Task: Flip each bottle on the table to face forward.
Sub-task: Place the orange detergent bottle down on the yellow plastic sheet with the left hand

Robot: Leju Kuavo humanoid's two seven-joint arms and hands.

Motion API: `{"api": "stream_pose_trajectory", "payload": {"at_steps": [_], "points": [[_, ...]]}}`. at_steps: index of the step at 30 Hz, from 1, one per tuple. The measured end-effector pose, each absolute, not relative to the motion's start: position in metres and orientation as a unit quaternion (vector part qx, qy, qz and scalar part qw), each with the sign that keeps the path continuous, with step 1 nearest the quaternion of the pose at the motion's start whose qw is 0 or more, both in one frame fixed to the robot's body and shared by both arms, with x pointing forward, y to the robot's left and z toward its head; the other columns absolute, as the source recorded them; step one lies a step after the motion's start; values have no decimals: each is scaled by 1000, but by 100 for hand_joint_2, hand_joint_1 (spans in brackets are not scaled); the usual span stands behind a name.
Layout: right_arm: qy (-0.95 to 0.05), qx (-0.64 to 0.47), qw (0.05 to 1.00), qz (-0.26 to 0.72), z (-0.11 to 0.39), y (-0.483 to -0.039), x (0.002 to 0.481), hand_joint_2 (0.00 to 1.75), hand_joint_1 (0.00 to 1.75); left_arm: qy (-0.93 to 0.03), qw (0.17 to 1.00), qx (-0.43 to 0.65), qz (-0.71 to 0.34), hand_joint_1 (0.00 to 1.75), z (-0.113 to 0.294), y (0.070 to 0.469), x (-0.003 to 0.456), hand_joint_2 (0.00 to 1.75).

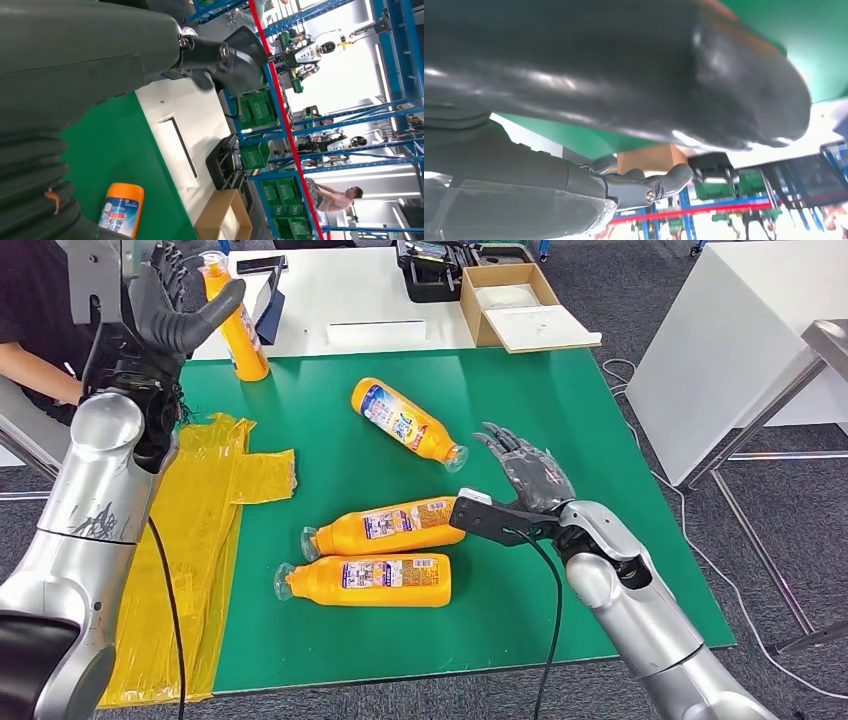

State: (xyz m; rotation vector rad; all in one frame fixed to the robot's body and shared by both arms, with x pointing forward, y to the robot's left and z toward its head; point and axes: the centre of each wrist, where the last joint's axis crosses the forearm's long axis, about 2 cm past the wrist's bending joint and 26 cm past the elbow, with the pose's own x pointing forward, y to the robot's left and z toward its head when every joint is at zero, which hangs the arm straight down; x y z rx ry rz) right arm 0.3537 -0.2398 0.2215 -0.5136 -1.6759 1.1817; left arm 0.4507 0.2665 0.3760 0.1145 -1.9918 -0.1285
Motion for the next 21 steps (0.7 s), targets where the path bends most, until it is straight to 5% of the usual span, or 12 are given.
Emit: {"api": "stream_pose_trajectory", "payload": {"at_steps": [2,21], "points": [[-679,-202,498,500,220,-240,353,175,0,-839,540,48,-54,0,377,266,450,0],[-727,-93,433,525,247,-175,310,175,0,-845,532,46,-42,0,377,266,449,0]]}}
